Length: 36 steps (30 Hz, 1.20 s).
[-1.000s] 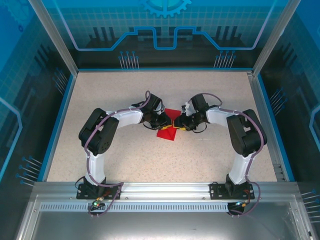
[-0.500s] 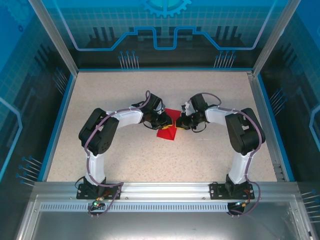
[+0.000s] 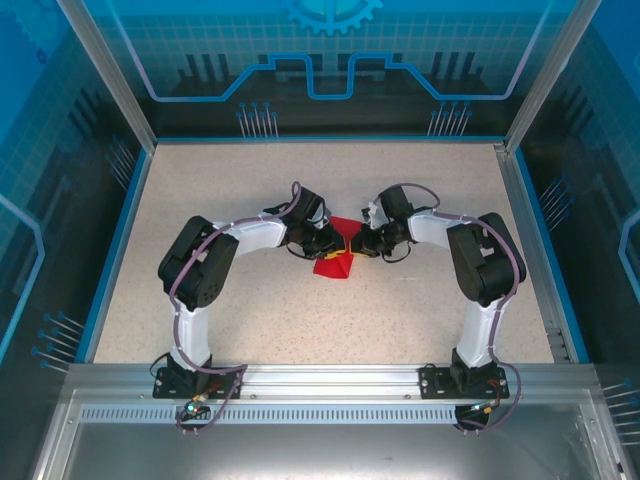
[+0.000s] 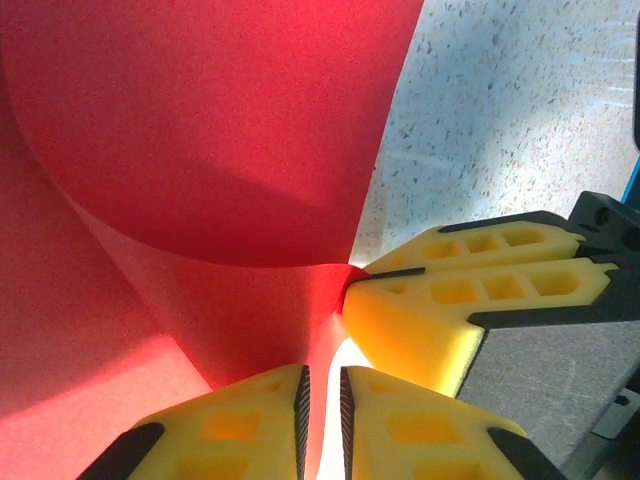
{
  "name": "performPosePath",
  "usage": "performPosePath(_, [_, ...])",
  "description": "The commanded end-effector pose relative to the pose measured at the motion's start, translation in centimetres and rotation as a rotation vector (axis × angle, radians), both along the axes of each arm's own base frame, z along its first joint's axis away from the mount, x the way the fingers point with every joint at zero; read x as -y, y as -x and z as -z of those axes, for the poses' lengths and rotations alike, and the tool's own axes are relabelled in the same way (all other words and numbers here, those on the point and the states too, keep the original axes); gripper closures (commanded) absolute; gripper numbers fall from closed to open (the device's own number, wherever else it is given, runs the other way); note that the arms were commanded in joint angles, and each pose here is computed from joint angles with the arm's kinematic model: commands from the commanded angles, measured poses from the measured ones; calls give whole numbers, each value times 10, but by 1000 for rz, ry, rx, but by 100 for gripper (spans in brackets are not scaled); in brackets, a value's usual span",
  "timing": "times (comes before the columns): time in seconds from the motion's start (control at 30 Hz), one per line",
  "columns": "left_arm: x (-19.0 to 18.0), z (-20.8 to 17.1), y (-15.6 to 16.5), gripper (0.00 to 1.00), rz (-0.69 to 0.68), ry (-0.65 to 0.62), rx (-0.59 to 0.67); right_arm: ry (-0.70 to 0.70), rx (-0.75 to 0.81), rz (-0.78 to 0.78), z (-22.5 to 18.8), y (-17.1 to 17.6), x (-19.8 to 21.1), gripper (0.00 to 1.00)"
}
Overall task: Fold a paper plane with a square sheet of paper (pick it up from the middle)
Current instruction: Fold the triangle a second time at the center of the table.
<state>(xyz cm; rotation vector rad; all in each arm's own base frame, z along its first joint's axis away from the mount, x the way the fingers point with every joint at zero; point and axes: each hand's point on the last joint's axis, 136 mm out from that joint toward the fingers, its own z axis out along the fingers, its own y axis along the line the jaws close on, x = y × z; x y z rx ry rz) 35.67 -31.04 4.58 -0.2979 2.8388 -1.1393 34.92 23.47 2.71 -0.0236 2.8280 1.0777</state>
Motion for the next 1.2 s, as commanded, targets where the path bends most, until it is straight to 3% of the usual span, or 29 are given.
performPosePath(0.0, [6,2,0,82,22,13,-14,17,-4,-26,4,-1,-4,91])
performPosePath(0.9, [-1,18,6,82,21,-37,-52,19,-17,-48,9,-2,-10,90])
performPosePath(1.17, [10,-16,-1,82,23,58,20,44,-27,-45,12,2,-7,90])
